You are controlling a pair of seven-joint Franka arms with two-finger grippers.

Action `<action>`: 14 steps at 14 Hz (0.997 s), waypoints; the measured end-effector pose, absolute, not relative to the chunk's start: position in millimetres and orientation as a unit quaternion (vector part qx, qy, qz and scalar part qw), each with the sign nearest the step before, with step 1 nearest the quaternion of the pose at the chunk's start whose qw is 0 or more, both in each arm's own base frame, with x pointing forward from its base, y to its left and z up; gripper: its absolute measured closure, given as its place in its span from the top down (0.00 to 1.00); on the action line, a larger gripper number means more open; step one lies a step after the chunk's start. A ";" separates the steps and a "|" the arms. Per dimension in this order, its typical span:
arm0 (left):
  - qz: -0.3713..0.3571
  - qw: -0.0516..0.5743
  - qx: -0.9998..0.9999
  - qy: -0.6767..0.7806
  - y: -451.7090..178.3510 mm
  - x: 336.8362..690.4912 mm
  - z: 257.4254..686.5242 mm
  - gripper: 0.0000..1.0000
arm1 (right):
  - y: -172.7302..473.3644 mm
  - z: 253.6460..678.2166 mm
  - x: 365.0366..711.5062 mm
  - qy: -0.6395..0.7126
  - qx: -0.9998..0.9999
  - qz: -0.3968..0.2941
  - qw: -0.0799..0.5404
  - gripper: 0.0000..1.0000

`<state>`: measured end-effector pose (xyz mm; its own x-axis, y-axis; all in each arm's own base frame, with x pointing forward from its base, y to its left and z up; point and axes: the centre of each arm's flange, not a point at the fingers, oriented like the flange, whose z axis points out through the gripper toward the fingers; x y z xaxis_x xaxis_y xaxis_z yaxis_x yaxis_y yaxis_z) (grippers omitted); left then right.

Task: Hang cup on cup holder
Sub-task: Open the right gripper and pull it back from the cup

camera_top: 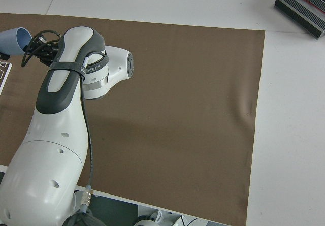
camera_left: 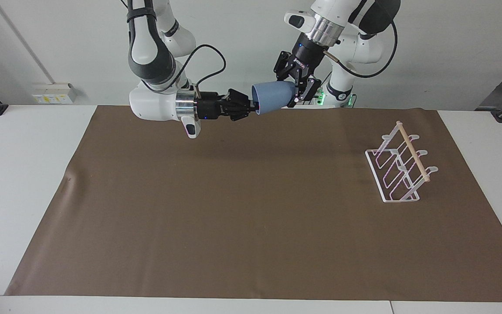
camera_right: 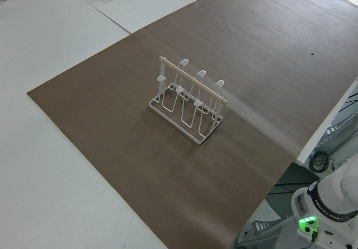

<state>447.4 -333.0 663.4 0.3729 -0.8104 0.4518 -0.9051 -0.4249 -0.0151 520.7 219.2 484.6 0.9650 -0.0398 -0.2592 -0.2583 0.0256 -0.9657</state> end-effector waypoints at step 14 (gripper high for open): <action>0.194 0.125 0.823 -0.519 -345.4 438.1 660.9 0.71 | 189.3 480.5 531.1 0.075 -0.776 0.044 0.625 1.00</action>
